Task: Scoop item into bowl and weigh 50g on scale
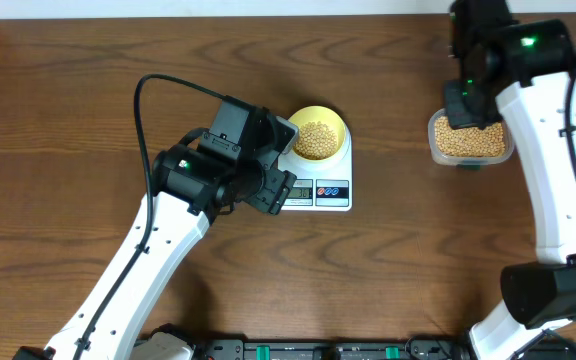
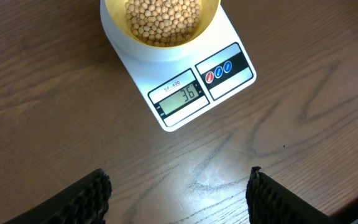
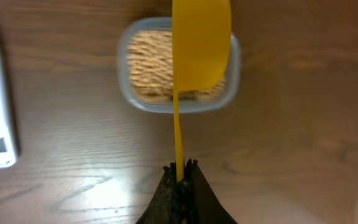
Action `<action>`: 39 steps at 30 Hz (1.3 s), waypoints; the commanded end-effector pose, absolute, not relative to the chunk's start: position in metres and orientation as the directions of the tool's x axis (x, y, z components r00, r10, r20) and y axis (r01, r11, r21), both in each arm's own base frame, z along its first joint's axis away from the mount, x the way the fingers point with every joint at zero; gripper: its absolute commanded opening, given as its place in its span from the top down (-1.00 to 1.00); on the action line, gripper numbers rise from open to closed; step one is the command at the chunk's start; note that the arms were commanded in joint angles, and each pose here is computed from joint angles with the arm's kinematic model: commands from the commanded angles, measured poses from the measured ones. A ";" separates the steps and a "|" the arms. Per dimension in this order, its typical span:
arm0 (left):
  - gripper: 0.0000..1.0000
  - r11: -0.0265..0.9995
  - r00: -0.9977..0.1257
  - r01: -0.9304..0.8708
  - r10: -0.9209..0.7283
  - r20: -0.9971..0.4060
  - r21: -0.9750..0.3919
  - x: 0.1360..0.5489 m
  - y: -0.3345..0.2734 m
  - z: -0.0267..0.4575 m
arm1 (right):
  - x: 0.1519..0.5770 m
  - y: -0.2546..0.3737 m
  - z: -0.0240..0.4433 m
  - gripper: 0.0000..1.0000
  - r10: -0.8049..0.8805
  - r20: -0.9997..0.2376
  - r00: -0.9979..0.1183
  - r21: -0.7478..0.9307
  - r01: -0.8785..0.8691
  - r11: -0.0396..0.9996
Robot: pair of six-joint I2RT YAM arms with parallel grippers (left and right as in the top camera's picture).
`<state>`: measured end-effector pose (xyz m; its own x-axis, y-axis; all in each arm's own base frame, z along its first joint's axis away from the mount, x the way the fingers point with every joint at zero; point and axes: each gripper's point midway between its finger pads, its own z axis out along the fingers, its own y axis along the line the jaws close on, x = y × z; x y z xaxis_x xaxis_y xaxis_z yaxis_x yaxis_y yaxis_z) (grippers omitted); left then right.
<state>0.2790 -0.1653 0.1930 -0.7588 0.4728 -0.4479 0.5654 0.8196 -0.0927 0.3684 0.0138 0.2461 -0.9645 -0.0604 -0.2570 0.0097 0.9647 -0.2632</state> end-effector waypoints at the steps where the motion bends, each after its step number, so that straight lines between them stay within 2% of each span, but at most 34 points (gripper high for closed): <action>1: -0.45 0.816 -0.745 0.573 0.478 -0.465 -0.080 0.278 -0.164 0.198 | 0.366 -0.007 0.246 0.98 0.049 -0.273 -0.961 -0.287 0.130 0.949; 14: -0.45 0.816 -0.745 0.573 0.478 -0.465 -0.080 0.278 -0.164 0.198 | 0.353 -0.014 0.186 0.98 0.098 -0.152 -0.984 -0.297 0.139 0.945; 39: -0.45 0.816 -0.745 0.573 0.478 -0.465 -0.080 0.278 -0.164 0.198 | 0.356 -0.011 0.114 0.98 0.149 -0.131 -0.980 -0.211 0.174 0.962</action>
